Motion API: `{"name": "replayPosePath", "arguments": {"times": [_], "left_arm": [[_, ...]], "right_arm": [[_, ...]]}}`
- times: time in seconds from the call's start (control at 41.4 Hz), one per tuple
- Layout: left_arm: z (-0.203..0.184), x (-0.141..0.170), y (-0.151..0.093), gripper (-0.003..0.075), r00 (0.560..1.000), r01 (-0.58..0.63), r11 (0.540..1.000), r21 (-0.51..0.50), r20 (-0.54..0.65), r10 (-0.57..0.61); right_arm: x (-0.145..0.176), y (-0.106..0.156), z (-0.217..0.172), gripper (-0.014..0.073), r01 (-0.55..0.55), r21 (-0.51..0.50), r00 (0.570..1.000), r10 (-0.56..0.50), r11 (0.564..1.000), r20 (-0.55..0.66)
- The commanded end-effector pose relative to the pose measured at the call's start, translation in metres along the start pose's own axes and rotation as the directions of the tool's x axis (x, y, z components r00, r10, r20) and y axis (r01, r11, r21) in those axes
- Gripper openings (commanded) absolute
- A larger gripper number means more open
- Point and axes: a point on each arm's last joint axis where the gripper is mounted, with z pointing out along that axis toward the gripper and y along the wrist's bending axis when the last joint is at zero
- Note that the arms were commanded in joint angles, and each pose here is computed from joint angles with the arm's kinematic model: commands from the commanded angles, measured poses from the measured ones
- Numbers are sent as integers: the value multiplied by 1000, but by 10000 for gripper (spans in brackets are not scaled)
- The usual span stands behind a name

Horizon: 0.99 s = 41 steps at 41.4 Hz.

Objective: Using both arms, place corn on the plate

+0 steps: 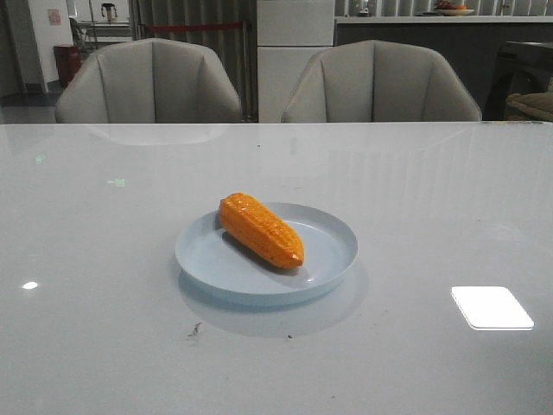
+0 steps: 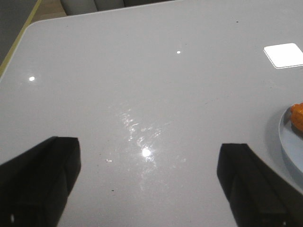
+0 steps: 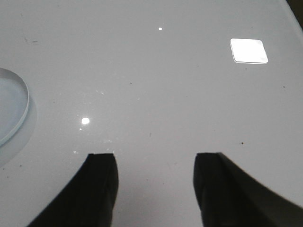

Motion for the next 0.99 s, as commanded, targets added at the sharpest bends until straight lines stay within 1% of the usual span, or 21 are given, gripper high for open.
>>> {"name": "replayPosePath", "arguments": {"times": [0.0, 0.145, 0.193, 0.242, 0.314, 0.411, 0.484, 0.532, 0.556, 0.605, 0.629, 0.701, 0.846, 0.895, 0.967], "left_arm": [[-11, -10, 1, 632, 992, 21, 1000, -2, 126, -21], [-29, 7, -3, 624, 972, 98, 995, 30, 213, -102], [-35, 12, -4, 598, 960, 102, 994, 29, 261, -106], [-41, 19, -4, 552, 942, 103, 994, 27, 318, -106], [-51, 29, -5, 461, 908, 104, 994, 23, 405, -105], [-65, 45, -7, 293, 845, 107, 994, 18, 525, -101], [-71, 58, -8, 173, 813, 108, 994, 16, 574, -98], [-74, 67, -9, 94, 799, 109, 994, 7, 594, -91], [-72, 73, -9, 80, 804, 101, 995, -5, 589, -79], [-74, 80, -9, 100, 794, 107, 994, -16, 603, -76], [-72, 87, -10, 98, 800, 106, 994, -27, 596, -69], [-70, 100, -11, 96, 799, 112, 992, -49, 598, -61], [-66, 125, -13, 96, 790, 122, 990, -73, 611, -52], [-62, 133, -14, 96, 795, 121, 990, -73, 605, -53], [-55, 143, -16, 96, 813, 120, 990, -71, 580, -57]], "right_arm": [[-16, 0, -6, 466, 4, 5, 994, -4, 1000, 114], [-16, 0, -6, 466, 4, 5, 994, -4, 1000, 114], [-16, 0, -6, 466, 4, 5, 994, -4, 1000, 114], [-16, 0, -6, 466, 4, 5, 994, -4, 1000, 114], [-16, 0, -6, 466, 4, 5, 994, -4, 1000, 114], [-16, 0, -6, 466, 4, 5, 994, -4, 1000, 114], [-16, 0, -6, 466, 4, 5, 994, -4, 1000, 114], [-16, 0, -6, 466, 4, 5, 994, -4, 1000, 114], [-16, 0, -6, 466, 4, 5, 994, -4, 1000, 114], [-16, 0, -6, 466, 4, 5, 994, -4, 1000, 114], [-16, 0, -6, 466, 4, 5, 994, -4, 1000, 114], [-16, 0, -6, 466, 4, 5, 994, -4, 1000, 114], [-16, 0, -6, 466, 4, 5, 994, -4, 1000, 114], [-16, 0, -6, 466, 4, 5, 994, -4, 1000, 114], [-16, 0, -6, 466, 4, 5, 994, -4, 1000, 114]]}}
